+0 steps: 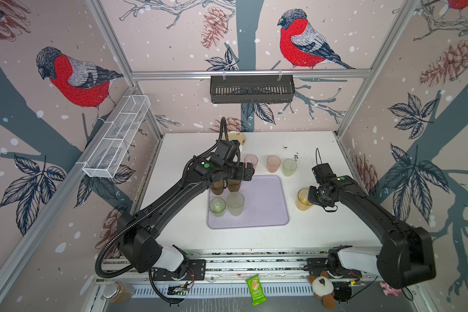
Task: Place the glasses into the tray
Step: Pick up the glass from the middle-right of the table.
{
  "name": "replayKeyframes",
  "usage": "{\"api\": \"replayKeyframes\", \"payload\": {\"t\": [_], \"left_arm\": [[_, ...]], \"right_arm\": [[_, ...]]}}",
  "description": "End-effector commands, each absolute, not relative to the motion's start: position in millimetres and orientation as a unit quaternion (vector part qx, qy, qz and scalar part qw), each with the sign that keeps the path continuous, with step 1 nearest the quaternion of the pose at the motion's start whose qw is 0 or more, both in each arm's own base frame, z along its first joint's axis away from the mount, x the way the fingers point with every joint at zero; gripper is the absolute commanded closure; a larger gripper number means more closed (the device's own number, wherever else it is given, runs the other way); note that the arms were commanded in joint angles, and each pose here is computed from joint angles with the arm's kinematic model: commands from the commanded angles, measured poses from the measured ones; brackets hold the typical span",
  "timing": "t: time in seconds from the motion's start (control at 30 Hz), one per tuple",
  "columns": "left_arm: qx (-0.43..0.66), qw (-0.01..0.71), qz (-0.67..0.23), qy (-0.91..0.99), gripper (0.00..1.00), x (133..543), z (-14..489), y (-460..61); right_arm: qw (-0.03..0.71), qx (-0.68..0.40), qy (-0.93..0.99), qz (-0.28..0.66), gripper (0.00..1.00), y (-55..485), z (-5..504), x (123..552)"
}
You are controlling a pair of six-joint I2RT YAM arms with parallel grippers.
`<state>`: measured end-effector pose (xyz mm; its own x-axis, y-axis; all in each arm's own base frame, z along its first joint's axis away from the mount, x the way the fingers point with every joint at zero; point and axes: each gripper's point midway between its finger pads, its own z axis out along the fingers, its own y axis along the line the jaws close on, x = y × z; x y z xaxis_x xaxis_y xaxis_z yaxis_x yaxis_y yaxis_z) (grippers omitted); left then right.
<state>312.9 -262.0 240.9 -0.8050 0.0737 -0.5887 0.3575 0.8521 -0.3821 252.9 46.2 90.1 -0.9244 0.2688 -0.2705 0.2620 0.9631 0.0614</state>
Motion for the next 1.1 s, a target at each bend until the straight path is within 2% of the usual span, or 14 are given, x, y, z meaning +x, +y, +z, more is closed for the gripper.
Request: {"api": "replayKeyframes", "payload": {"t": [0.0, 0.23, 0.6, 1.07], "left_arm": [[0.122, 0.298, -0.253, 0.912, 0.04, 316, 248, -265], [0.122, 0.299, -0.250, 0.913, 0.04, 317, 249, -265], [0.100, 0.308, -0.241, 0.915, 0.04, 324, 248, -246], [0.043, 0.321, -0.219, 0.920, 0.04, 331, 245, -196]], "right_arm": [[0.142, 0.139, 0.980, 0.008, 0.83, 44, 90, 254], [0.154, 0.141, 0.978, 0.008, 0.93, 43, 101, 260], [0.187, 0.116, 0.975, 0.014, 0.96, 60, 142, 277], [0.196, 0.006, 0.980, 0.027, 0.97, 149, 181, 312]]}}
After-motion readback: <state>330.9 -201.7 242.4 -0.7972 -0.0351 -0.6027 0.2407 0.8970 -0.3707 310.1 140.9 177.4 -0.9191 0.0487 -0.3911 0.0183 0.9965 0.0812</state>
